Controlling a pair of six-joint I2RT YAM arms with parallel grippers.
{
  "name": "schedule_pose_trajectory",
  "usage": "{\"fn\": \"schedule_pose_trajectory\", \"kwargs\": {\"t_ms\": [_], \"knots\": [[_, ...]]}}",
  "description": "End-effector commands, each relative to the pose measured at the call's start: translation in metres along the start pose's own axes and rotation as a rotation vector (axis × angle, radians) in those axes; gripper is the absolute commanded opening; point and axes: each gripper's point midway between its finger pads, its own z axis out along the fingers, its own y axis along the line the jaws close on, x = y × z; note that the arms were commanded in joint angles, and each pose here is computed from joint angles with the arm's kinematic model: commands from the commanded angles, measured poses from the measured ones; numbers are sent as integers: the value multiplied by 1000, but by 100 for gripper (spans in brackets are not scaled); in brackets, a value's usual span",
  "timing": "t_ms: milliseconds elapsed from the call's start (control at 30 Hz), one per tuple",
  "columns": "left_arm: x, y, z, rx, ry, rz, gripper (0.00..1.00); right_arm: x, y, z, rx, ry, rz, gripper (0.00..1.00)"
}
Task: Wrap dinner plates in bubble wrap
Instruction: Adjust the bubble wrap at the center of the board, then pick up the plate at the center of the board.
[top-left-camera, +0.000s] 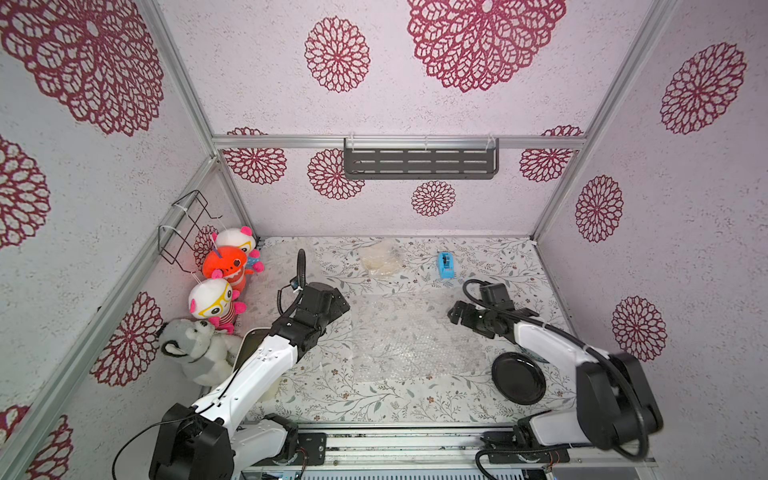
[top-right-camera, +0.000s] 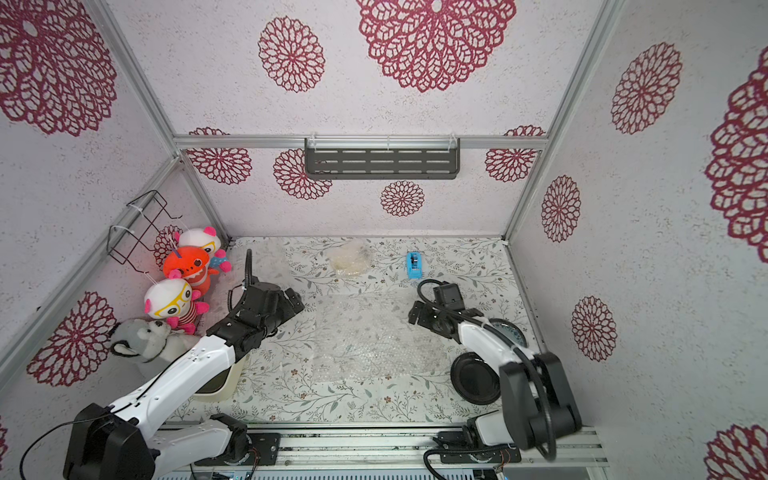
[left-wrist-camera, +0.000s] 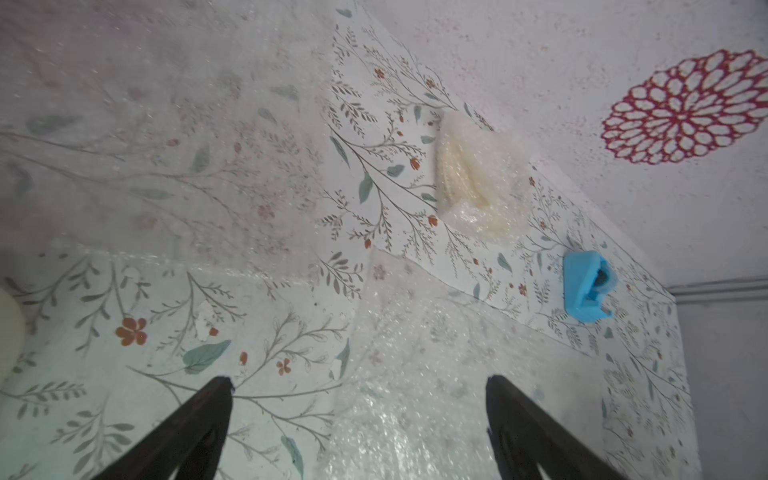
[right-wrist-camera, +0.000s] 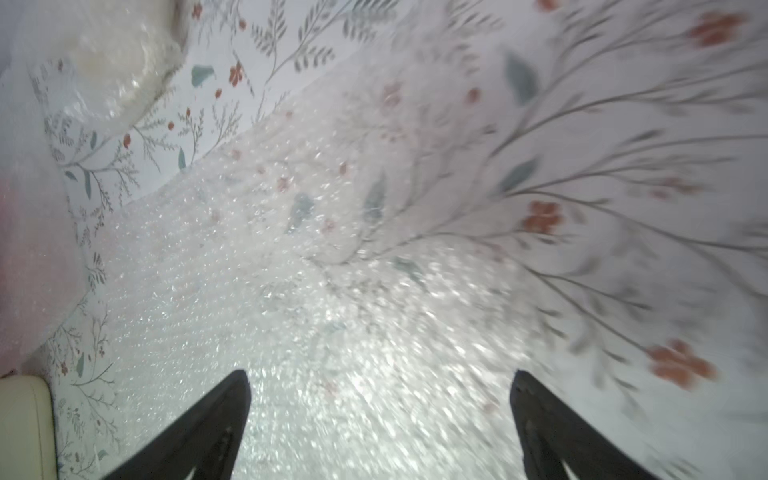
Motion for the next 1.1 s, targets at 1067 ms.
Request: {"fn": "schedule_pose_trajectory", "kwargs": {"t_ms": [1067], "knots": [[87, -30, 129, -113, 363, 301, 98, 101, -149, -11, 206, 10, 617, 68]]}}
